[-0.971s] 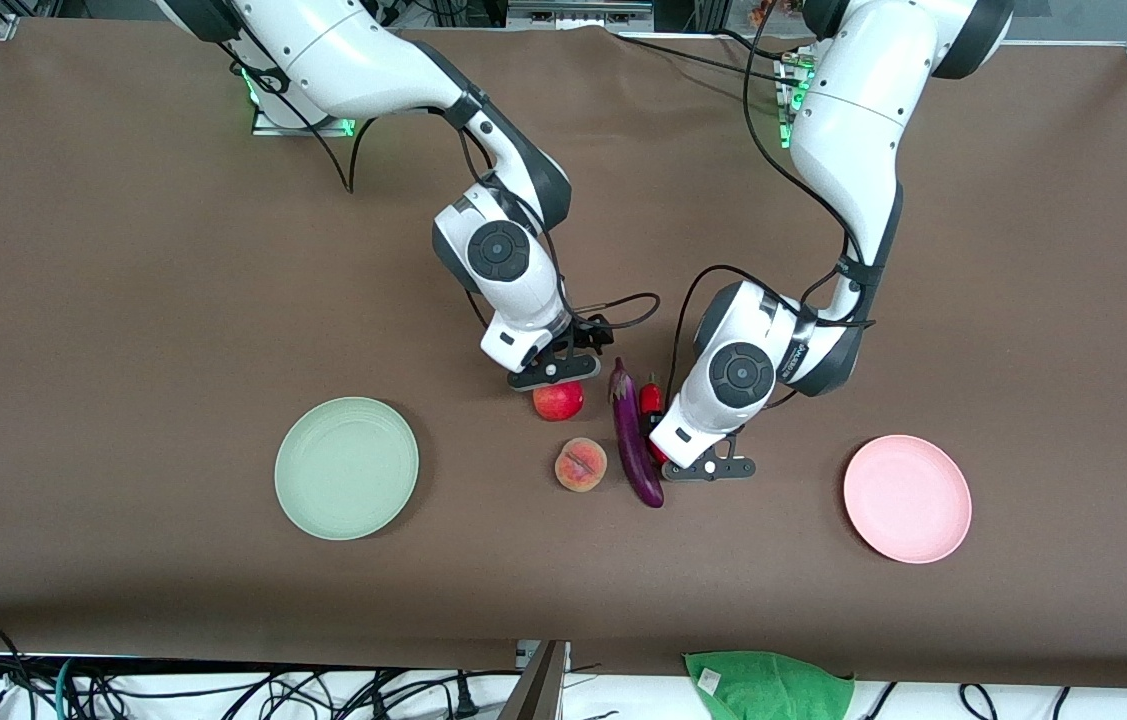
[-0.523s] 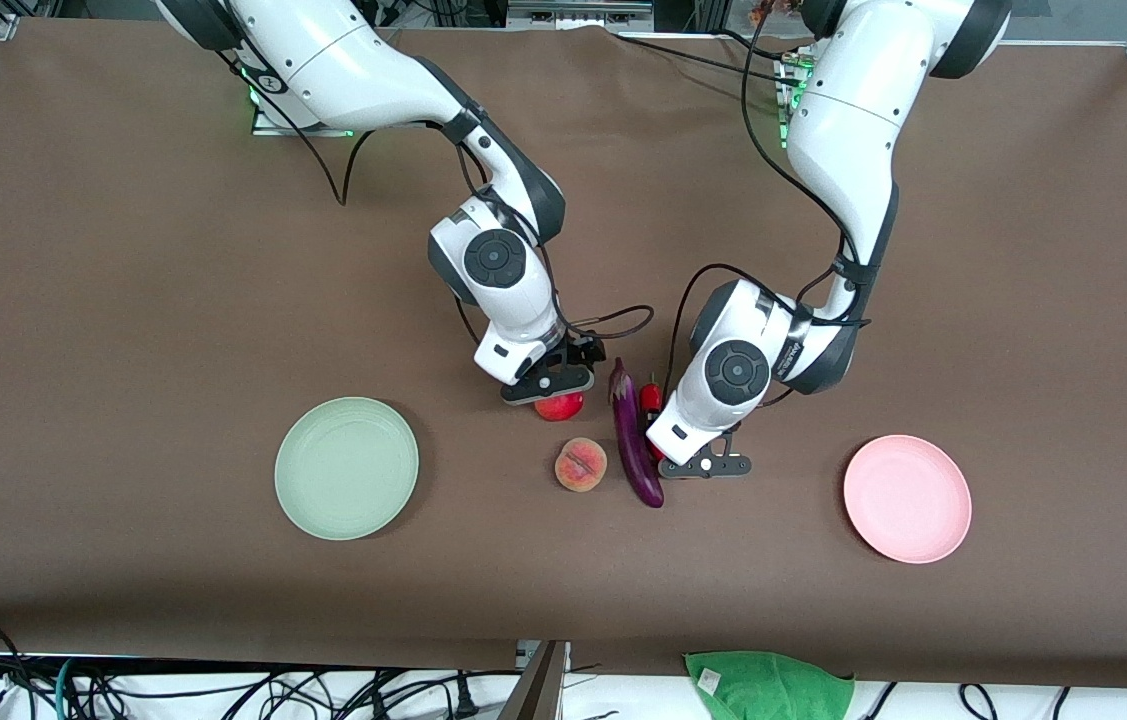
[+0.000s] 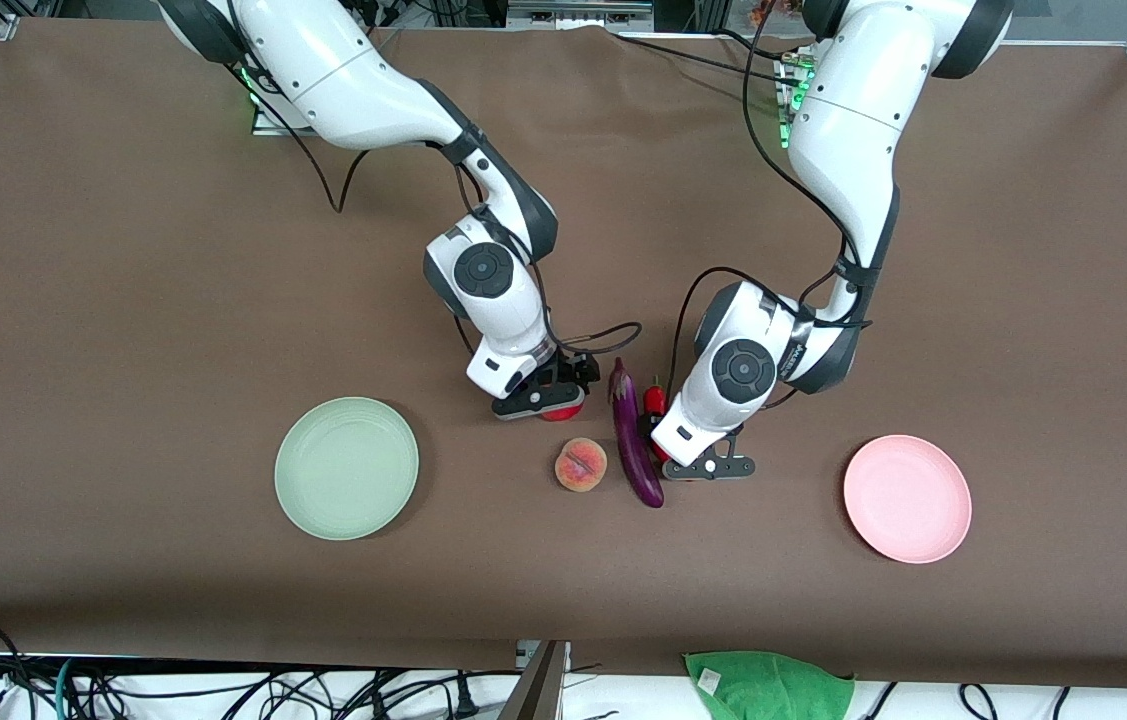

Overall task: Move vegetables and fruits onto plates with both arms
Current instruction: 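Grasp the pomegranate with the right gripper while the left gripper grasps the chili, then lower the pomegranate onto the green plate while the left gripper carries the chili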

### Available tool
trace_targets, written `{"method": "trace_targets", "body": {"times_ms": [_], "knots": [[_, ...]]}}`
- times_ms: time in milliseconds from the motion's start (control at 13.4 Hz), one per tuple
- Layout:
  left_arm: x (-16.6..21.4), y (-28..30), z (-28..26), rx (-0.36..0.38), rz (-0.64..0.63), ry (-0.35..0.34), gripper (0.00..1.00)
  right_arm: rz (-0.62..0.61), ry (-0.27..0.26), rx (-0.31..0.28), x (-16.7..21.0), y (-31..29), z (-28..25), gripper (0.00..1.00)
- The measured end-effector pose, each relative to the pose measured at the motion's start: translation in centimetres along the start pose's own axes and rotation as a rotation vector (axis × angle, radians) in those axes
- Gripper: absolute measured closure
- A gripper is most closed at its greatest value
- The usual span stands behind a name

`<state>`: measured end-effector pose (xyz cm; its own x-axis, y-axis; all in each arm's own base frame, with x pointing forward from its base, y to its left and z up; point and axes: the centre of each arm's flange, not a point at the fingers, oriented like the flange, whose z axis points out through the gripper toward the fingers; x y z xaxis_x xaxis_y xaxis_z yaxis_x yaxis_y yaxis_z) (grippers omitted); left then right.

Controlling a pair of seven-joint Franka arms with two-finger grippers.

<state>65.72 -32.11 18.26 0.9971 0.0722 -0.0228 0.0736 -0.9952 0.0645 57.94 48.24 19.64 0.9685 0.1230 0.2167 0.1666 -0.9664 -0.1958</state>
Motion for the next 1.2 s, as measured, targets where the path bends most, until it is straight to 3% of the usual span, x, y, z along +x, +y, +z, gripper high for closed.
{"method": "trace_targets", "body": {"times_ms": [149, 299, 448, 747, 822, 971, 1195], "knots": [[-0.1, 0.2, 0.0, -0.024, -0.019, -0.010, 0.00, 0.001, 0.001, 0.000, -0.1, 0.2, 0.9, 0.01], [0.0, 0.0, 0.0, -0.026, -0.025, -0.010, 0.00, 0.005, 0.009, -0.002, 0.5, 0.5, 0.6, 0.13], [0.1, -0.2, 0.0, -0.026, -0.027, -0.010, 0.00, 0.020, -0.001, -0.014, 1.6, 1.2, 0.0, 0.13], [-0.4, -0.1, 0.7, -0.019, -0.021, -0.024, 0.04, -0.028, -0.090, -0.074, 5.2, 6.1, -2.5, 0.13], [-0.5, -0.2, 0.9, -0.016, -0.021, -0.028, 0.12, -0.071, -0.110, -0.082, 6.2, 8.3, -3.1, 0.13], [-0.6, -0.5, 1.1, -0.012, -0.023, -0.032, 0.37, -0.146, -0.143, -0.093, 8.1, 13.3, -4.2, 0.13], [-0.1, -1.2, 0.8, -0.010, -0.034, -0.027, 0.67, -0.250, -0.233, -0.108, 9.2, 18.1, -5.6, 0.13]]}}
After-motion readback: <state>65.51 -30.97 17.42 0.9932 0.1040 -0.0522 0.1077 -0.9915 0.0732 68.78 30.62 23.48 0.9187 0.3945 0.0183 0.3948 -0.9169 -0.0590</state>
